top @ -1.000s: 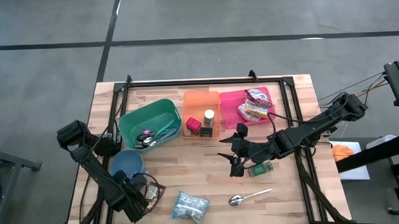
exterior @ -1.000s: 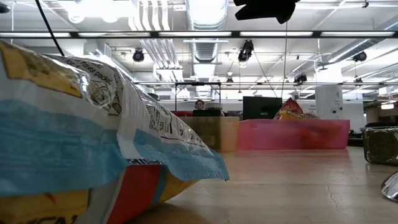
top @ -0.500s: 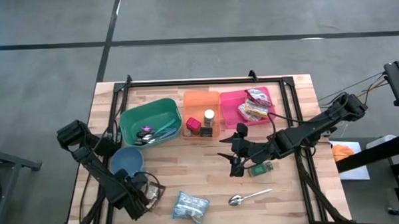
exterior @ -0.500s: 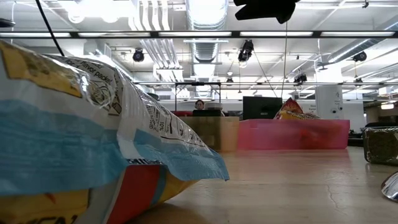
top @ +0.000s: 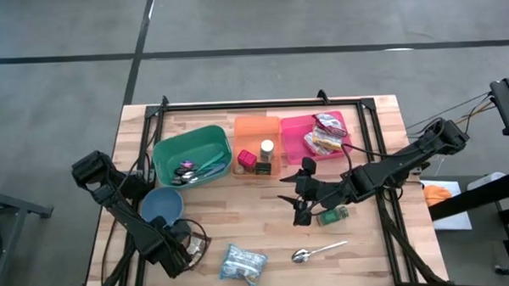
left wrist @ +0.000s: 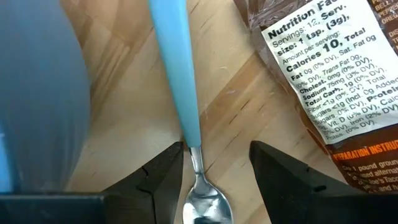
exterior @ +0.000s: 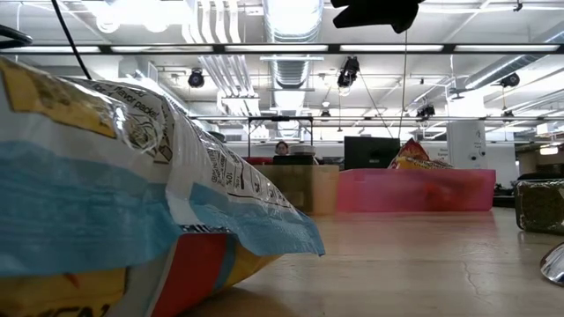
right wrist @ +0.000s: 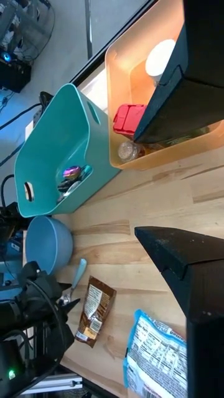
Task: Pick & Place Food Item
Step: Put the dark blue spoon into the green bin
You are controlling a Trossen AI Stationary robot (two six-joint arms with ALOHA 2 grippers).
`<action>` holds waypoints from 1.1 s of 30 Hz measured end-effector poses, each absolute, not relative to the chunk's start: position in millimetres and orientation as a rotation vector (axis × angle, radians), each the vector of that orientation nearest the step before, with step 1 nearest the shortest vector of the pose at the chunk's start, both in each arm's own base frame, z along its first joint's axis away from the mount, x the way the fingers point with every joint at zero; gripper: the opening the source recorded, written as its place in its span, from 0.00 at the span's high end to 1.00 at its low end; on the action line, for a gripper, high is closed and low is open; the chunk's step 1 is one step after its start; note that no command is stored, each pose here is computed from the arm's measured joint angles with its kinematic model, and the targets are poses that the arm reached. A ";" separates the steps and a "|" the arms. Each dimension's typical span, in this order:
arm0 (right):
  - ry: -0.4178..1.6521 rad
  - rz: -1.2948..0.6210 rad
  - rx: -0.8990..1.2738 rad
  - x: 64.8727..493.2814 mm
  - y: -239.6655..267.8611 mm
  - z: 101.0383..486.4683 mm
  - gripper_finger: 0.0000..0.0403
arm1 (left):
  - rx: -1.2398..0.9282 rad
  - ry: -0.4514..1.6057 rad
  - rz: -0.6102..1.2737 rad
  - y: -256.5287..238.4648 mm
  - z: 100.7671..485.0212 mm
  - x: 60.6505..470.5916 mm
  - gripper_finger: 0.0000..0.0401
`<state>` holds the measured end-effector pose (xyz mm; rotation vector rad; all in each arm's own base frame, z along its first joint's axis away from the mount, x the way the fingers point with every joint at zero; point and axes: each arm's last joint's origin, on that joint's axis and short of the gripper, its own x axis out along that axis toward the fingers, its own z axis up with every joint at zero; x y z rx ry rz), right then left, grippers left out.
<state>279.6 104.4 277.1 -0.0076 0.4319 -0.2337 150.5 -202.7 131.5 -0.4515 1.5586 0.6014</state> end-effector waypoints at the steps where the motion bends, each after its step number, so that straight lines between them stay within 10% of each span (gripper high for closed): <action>1: 0.431 -0.234 -0.007 279.6 104.4 277.1 0.44 | -0.454 1.562 0.602 -202.5 131.4 150.7 0.51; 33: 0.429 -0.230 -0.004 279.7 104.7 277.4 0.44 | -0.457 1.561 0.517 -206.4 129.9 153.9 0.99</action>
